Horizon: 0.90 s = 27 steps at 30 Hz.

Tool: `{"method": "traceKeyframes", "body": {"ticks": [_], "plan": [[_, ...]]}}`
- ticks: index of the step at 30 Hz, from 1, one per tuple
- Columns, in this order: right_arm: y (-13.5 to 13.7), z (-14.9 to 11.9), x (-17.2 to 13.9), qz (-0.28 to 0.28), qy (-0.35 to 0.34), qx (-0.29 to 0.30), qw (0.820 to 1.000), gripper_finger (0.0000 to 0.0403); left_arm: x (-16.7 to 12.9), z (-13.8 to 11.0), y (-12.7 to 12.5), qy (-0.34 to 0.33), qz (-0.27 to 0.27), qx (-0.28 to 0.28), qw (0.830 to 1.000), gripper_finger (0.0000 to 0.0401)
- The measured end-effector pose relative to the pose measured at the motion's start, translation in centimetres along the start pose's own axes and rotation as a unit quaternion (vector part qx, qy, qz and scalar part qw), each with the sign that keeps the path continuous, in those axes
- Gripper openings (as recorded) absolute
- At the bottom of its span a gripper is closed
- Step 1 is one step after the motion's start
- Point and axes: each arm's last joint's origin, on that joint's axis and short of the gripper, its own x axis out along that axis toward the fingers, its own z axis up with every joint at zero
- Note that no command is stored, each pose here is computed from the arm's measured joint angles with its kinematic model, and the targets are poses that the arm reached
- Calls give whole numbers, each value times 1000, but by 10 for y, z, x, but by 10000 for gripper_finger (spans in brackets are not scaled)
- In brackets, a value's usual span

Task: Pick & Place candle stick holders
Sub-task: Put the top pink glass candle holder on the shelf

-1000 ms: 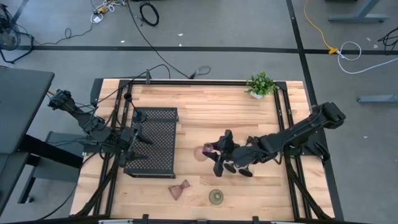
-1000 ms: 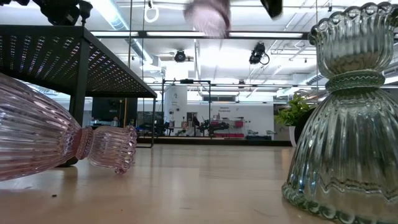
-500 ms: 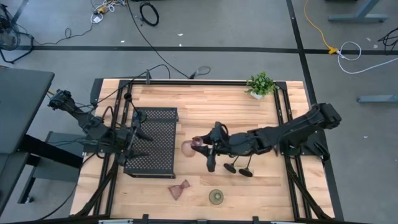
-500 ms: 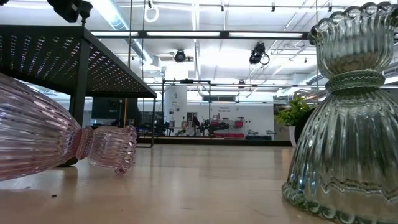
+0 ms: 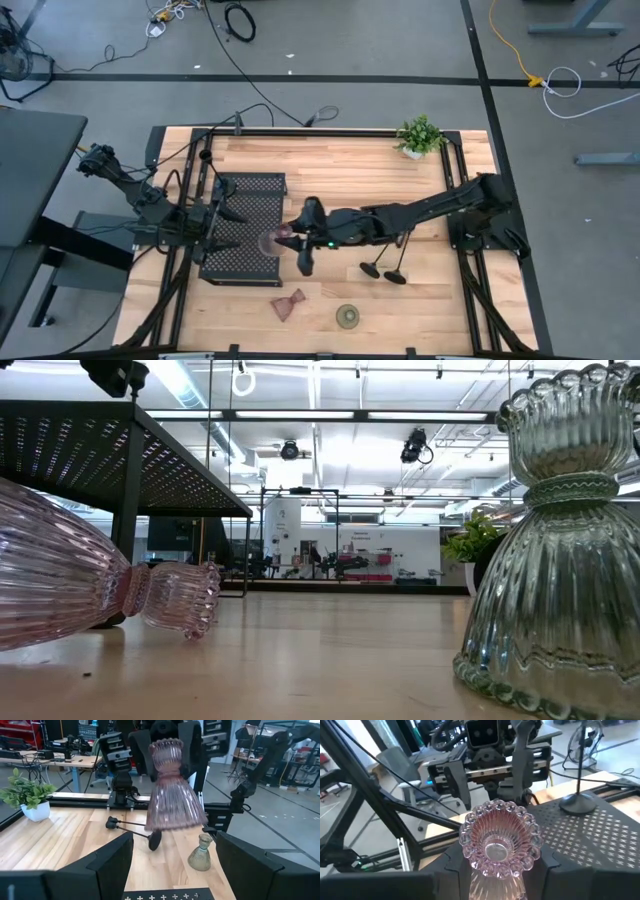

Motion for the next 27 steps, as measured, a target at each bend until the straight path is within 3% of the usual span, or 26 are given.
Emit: {"method": "traceKeyframes", "body": {"ticks": [13, 27], "plan": [[-9, 6, 40, 19, 3, -10, 1000, 119, 0, 0, 0, 0, 0, -2, 1000, 286], [-11, 8, 47, 28, -13, -15, 999, 119, 0, 0, 0, 0, 0, -2, 1000, 286]]}}
